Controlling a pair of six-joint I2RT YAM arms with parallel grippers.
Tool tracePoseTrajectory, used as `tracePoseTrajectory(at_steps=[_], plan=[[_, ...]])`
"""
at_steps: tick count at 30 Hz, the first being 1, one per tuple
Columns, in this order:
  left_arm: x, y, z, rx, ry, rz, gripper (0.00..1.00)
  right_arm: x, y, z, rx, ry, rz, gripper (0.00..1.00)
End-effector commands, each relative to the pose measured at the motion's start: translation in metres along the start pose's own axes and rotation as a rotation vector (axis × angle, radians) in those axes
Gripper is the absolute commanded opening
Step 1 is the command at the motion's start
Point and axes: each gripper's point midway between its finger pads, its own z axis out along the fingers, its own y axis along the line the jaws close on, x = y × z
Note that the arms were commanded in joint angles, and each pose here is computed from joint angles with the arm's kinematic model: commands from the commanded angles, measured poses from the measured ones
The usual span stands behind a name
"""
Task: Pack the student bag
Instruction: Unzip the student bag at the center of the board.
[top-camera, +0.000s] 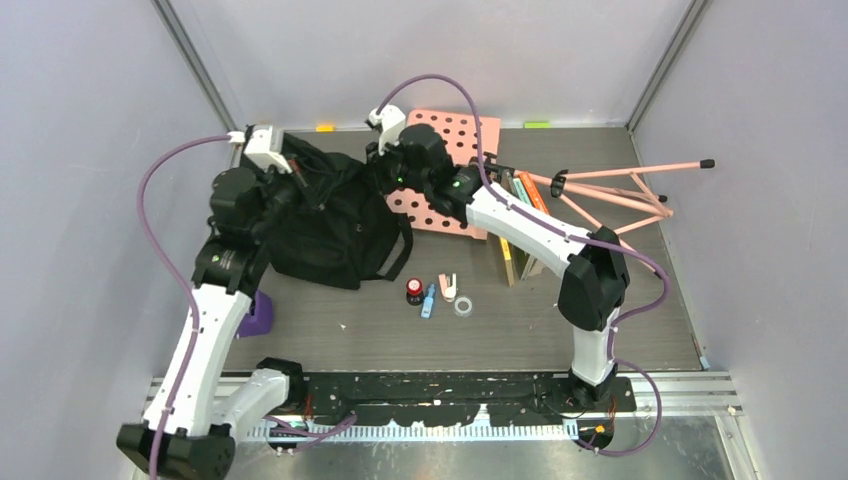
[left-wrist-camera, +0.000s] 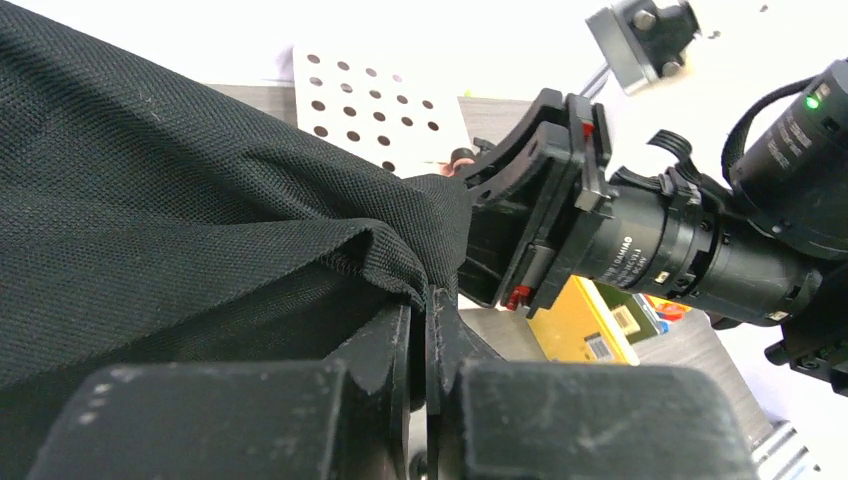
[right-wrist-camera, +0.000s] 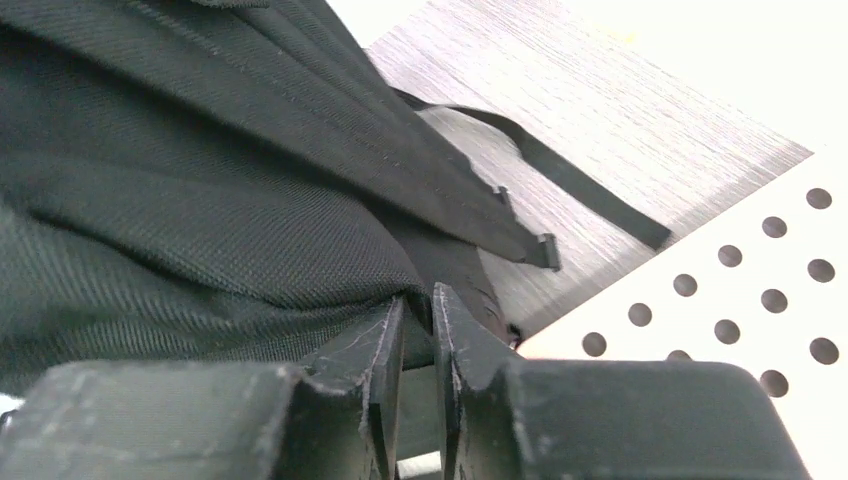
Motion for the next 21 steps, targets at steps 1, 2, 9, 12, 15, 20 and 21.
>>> tracePoseTrajectory(at_steps=[1,2,9,12,15,20,21], plan=[[-0.032,-0.046,0.015,0.082,-0.146,0.026,0.0,-0.033,-0.069,0.002,0.156,-0.064,-0.047,0.24],[-0.032,-0.048,0.021,0.082,-0.146,0.026,0.0,-0.03,-0.07,-0.001,0.16,-0.048,-0.049,0.26],[-0.03,-0.03,0.039,-0.025,-0.108,0.042,0.02,-0.025,-0.068,-0.048,0.191,-0.04,-0.003,0.52],[-0.025,-0.02,0.034,-0.074,-0.082,0.09,0.06,-0.011,-0.063,-0.072,0.188,-0.023,0.043,0.66],[-0.022,-0.002,0.025,-0.167,-0.066,0.123,0.08,0.009,-0.044,-0.087,0.085,-0.002,0.074,0.75],[-0.024,0.003,0.012,-0.209,-0.042,0.158,0.08,0.02,0.002,-0.11,-0.153,-0.01,0.091,0.81],[-0.024,0.001,0.01,-0.202,-0.035,0.17,0.08,0.025,0.011,-0.111,-0.203,-0.004,0.091,0.81]])
